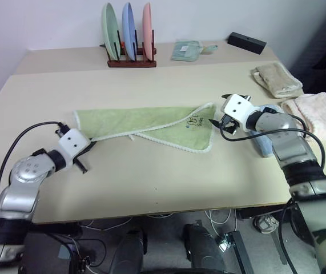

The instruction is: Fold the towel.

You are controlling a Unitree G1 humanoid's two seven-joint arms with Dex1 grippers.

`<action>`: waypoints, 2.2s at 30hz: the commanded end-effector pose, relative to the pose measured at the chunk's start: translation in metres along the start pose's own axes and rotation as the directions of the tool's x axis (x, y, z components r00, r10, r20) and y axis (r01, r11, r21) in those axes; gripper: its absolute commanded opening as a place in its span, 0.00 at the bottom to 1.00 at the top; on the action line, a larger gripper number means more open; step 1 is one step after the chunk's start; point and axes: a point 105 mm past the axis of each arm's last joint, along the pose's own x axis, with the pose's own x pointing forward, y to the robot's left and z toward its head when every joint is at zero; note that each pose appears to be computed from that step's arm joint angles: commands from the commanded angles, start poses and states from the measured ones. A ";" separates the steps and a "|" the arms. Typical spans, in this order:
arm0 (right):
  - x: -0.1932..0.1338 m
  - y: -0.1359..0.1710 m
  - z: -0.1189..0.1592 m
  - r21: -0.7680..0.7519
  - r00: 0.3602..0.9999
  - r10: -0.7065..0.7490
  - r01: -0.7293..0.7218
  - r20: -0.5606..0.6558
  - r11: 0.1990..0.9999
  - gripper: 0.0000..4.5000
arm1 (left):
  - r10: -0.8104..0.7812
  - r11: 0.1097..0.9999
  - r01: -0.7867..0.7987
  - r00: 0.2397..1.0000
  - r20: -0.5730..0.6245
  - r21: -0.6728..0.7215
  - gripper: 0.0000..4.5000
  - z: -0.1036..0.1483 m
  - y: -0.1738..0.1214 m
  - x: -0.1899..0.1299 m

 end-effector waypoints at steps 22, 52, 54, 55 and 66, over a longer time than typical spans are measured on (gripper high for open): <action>0.047 0.001 0.023 -0.426 0.997 0.050 -0.067 -0.051 0.902 0.24 | -0.029 0.999 0.029 0.999 -0.033 -0.015 0.00 -0.010 -0.016 -0.022; -0.050 -0.179 0.116 -0.558 0.838 -0.497 0.528 0.224 0.640 0.01 | 0.642 0.755 -0.631 0.659 0.391 -0.178 0.00 0.157 0.204 0.001; -0.056 -0.183 0.125 -0.544 0.834 -0.492 0.542 0.251 0.641 0.01 | 0.634 0.759 -0.630 0.658 0.405 -0.165 0.00 0.161 0.210 -0.001; -0.058 -0.181 0.127 -0.530 0.844 -0.467 0.532 0.264 0.661 0.01 | 0.615 0.773 -0.617 0.675 0.409 -0.144 0.00 0.159 0.209 -0.002; -0.082 -0.025 0.047 -0.329 0.976 0.192 -0.148 0.104 0.933 0.01 | 0.158 0.981 -0.128 0.963 0.218 -0.143 0.00 0.061 0.101 -0.044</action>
